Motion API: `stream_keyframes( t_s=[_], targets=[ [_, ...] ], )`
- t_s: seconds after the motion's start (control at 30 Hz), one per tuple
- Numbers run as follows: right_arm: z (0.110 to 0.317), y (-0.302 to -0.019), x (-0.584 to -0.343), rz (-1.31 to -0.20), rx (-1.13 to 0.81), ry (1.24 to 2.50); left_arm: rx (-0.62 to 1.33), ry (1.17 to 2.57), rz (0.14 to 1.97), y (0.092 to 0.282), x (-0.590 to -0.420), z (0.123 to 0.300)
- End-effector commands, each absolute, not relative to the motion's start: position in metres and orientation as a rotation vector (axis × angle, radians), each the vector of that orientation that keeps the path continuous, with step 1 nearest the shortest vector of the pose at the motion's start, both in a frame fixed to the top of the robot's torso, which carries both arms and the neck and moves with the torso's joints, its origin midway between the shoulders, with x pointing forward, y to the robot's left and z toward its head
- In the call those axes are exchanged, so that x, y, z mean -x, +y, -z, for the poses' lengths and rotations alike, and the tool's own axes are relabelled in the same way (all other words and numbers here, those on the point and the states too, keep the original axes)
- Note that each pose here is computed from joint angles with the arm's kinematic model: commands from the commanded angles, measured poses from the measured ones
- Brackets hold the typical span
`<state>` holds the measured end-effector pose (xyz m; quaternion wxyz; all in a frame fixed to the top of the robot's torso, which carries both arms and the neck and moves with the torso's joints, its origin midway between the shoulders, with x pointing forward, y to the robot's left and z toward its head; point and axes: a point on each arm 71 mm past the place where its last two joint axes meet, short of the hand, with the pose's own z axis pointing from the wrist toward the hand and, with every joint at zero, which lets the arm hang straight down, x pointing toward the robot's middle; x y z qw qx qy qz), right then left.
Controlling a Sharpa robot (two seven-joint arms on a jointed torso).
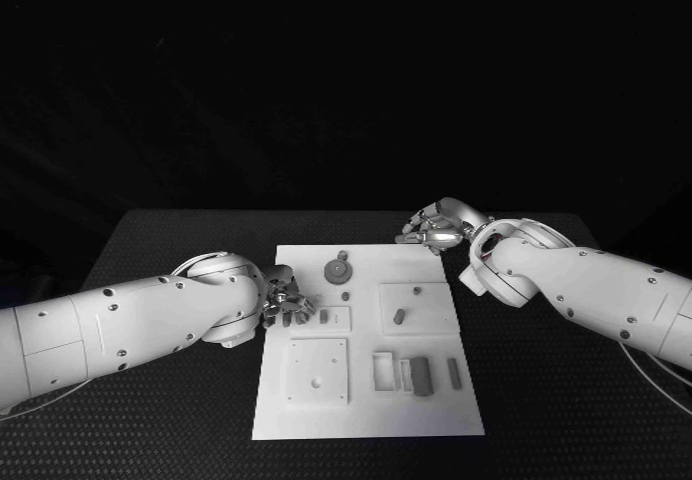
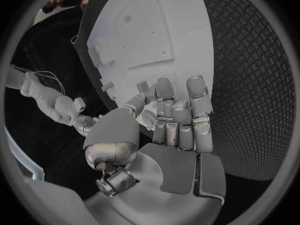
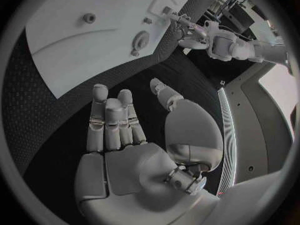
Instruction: Assemble the parts on the task board
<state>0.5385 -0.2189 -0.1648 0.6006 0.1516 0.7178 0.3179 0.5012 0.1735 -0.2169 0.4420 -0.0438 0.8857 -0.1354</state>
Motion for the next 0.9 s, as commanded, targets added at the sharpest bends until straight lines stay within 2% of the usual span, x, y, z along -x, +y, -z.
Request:
stream_keyframes(
  t_s=[0.03,0.9],
  targets=[
    [0.1655,-0.218,-0.5379,-0.746,-0.343,1.673,0.076,2.2,0.316,0.1721,-0.5002,0.2172],
    [0.1664,-0.218,-0.5375,-0.747,-0.342,1.677,0.043,2.183,0.27,0.1726,-0.5039,0.221]
  ],
)
